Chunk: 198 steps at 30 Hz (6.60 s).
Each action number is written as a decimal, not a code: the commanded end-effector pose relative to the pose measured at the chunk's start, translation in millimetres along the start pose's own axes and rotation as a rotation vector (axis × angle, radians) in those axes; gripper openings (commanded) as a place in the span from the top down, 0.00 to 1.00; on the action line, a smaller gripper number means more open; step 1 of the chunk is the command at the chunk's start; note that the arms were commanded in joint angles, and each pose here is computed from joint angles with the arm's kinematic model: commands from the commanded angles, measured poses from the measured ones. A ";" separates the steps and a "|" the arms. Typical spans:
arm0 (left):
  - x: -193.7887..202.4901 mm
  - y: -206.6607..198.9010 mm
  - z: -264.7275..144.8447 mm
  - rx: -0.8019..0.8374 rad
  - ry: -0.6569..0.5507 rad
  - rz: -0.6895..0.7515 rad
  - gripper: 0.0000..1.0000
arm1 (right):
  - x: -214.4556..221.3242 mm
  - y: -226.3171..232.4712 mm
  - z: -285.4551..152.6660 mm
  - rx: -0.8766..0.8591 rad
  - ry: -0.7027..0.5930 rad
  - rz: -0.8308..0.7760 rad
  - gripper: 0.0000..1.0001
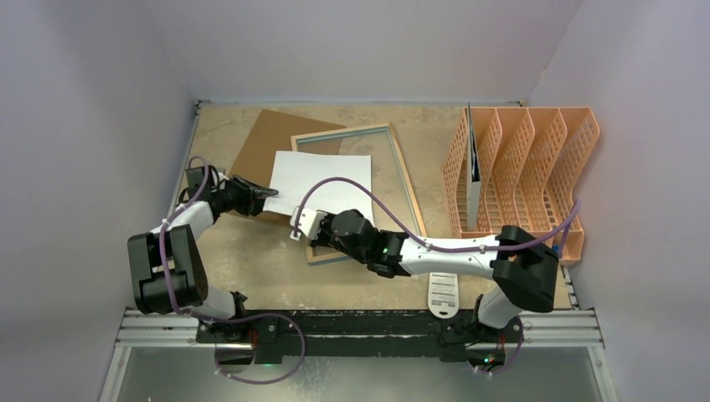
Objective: Put the photo into the frame
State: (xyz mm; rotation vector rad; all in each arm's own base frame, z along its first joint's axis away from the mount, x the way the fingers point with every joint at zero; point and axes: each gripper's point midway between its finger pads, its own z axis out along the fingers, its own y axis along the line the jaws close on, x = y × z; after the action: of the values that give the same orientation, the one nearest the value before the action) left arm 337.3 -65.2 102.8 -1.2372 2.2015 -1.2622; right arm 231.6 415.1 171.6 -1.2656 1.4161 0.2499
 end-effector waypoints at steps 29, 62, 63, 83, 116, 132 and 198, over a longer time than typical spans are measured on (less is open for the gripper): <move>-17.4 -72.8 -12.4 0.336 -0.154 0.359 1.00 | -142.6 -39.2 -59.0 -0.192 -0.277 0.401 0.13; 59.8 -93.2 83.2 0.412 -0.111 0.334 1.00 | -40.2 -135.2 -16.2 0.262 0.012 1.119 0.23; 60.5 -94.2 84.7 0.417 -0.116 0.330 1.00 | -39.1 -135.4 -16.4 0.266 0.013 1.117 0.23; 53.1 -108.7 67.4 0.397 -0.235 0.411 1.00 | -30.7 -134.6 -11.4 0.285 0.027 1.100 0.23; 67.7 -66.0 90.5 0.364 -0.196 0.212 1.00 | -19.9 -125.6 3.0 0.270 0.071 1.090 0.23; 64.1 -46.0 86.9 0.222 -0.240 0.239 0.59 | -18.0 -123.2 6.9 0.265 0.081 1.095 0.23; 127.8 49.8 42.6 -0.088 0.267 0.537 0.66 | 92.4 -9.8 74.8 -0.099 0.468 1.164 0.35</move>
State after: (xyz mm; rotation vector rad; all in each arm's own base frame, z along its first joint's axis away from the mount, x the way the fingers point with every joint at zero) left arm 265.6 -177.7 44.9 -0.5530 2.5960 -1.1131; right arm 312.0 422.5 96.1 -0.4197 2.4135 0.8373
